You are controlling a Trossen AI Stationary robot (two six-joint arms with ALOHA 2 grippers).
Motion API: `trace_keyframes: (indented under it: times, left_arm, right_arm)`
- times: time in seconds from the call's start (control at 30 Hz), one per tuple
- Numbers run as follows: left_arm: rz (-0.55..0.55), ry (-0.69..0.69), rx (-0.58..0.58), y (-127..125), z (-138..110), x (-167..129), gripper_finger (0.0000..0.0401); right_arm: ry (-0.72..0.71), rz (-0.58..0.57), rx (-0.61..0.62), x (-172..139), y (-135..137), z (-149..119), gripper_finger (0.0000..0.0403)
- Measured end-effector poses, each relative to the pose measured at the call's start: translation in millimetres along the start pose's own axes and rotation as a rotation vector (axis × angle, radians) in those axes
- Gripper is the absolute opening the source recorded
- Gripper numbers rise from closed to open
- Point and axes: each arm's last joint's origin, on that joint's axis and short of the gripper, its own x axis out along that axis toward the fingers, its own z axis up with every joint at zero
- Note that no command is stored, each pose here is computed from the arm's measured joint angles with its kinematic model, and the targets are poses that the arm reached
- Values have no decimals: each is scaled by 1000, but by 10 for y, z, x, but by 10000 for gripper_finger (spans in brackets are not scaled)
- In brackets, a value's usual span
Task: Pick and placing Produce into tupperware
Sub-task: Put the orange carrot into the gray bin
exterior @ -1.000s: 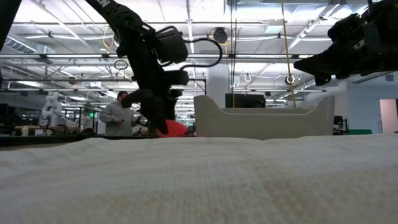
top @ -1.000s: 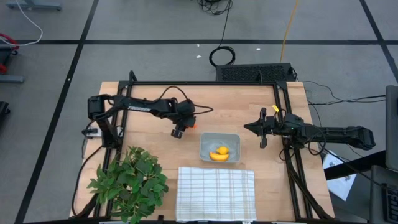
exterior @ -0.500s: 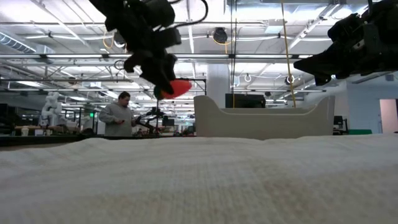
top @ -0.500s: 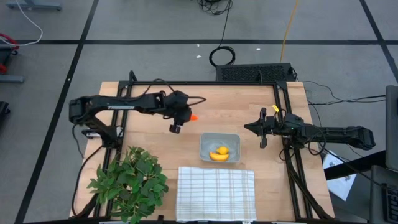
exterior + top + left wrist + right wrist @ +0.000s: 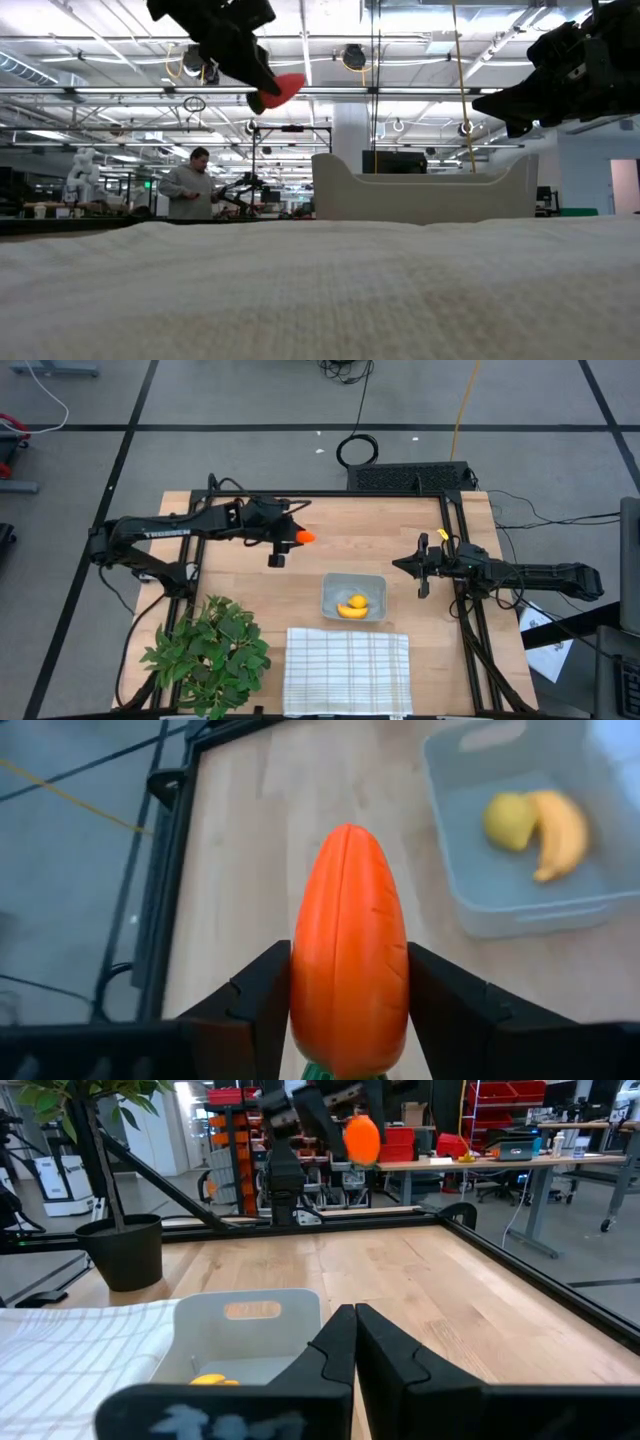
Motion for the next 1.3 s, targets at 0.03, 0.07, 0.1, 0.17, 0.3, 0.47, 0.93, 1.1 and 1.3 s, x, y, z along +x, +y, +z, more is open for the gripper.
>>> trace_keyframes:
  times: [0.03, 0.07, 0.1, 0.17, 0.3, 0.47, 0.93, 1.1, 1.3]
  left_arm:
    - [-10, -13, -9, -2, 8, -22, 173]
    - [-17, -27, -16, -3, 18, -43, 173]
    - [-24, -39, -21, -4, 27, -71, 173]
    - [-29, -65, -22, -6, 47, -140, 173]
    - [-13, -118, -15, -2, 87, -312, 173]
    - [9, -183, -31, 0, 120, -553, 173]
    - [-133, -308, -109, -36, 178, -695, 172]
    - [-168, -338, -189, -36, 241, -554, 172]
    - [-197, -390, -300, -44, 351, -276, 172]
  right_arm:
    - [0, 0, 0, 0, 0, 0, 0]
    - [0, 0, 0, 0, 0, 0, 0]
    - [0, 0, 0, 0, 0, 0, 0]
    - [0, 0, 0, 0, 0, 0, 0]
    - [0, 0, 4, 0, 0, 0, 0]
    - [1, 0, 4, 0, 0, -1, 0]
    - [1, 0, 13, 0, 0, -1, 0]
    - [1, 0, 13, 0, 0, -1, 0]
    - [1, 0, 13, 0, 0, -1, 0]
